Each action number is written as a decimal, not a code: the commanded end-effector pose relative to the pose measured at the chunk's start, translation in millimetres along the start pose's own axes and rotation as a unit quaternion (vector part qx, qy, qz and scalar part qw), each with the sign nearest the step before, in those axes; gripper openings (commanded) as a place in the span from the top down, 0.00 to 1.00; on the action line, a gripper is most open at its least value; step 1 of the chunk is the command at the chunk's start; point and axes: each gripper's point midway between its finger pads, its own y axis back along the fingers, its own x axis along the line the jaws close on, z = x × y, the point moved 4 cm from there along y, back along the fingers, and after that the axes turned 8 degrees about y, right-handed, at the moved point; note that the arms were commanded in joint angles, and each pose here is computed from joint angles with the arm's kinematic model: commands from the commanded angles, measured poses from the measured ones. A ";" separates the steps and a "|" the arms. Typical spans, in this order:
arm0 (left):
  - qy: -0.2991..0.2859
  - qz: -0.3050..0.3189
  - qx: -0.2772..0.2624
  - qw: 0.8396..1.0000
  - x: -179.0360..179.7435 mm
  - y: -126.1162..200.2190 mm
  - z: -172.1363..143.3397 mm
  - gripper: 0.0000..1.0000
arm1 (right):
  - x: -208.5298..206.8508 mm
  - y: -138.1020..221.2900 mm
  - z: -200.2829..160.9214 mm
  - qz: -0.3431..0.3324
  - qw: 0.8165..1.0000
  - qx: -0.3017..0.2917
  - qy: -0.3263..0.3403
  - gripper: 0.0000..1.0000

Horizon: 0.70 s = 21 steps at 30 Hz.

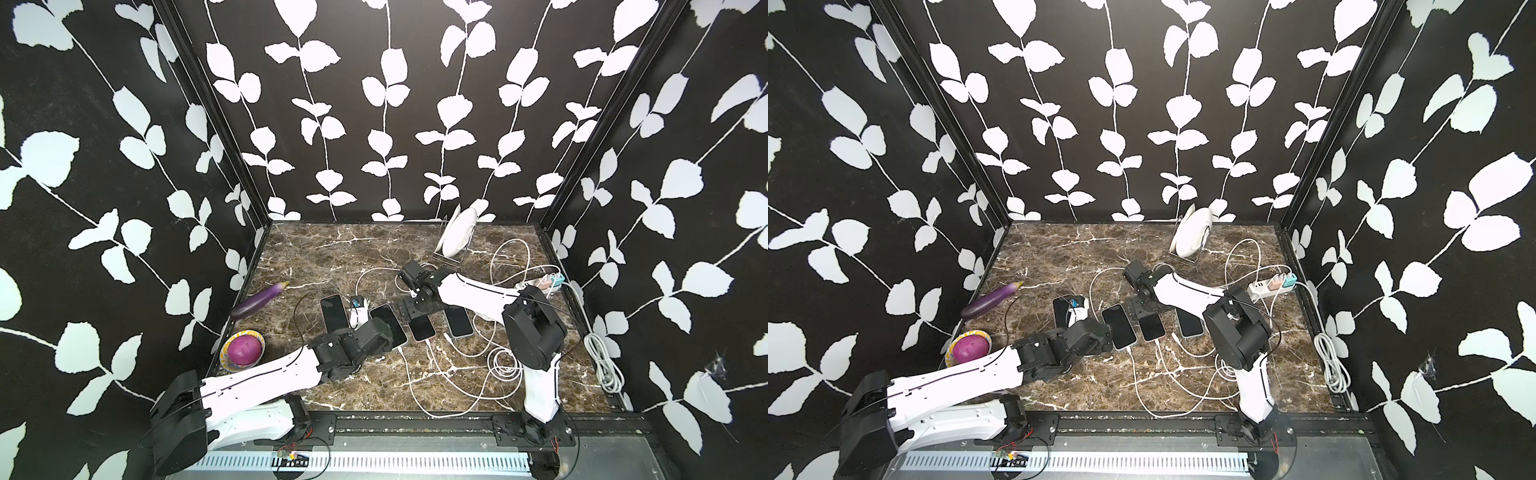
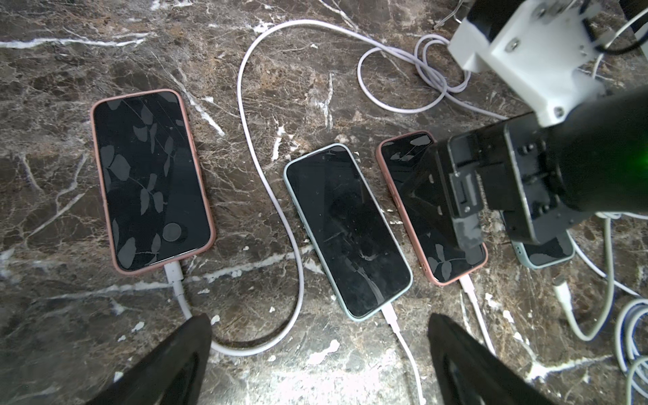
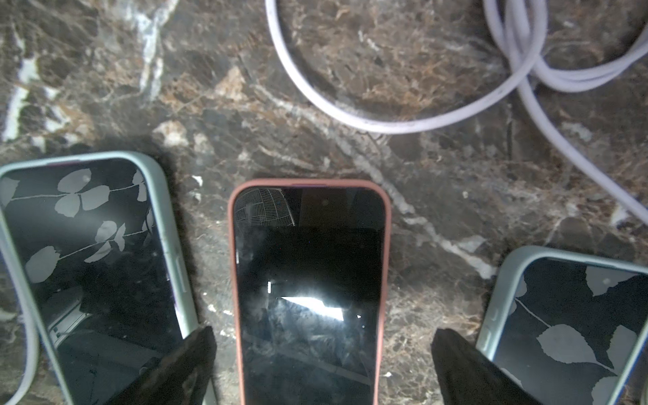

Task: Unplug the charging cable from the phone
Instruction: Pick up the phone at the center of the board.

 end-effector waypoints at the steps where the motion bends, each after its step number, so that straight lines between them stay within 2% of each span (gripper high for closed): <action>1: -0.006 0.016 -0.008 1.000 8.8 0.2 0.8 0.02 | 1.5 -10.3 -11.2 -0.010 1.000 0.023 0.003 0.01; 21: -0.011 0.013 -0.005 1.000 4.5 -3.5 -0.4 0.01 | 0.2 -23.0 -31.4 -0.021 0.998 0.055 0.011 0.05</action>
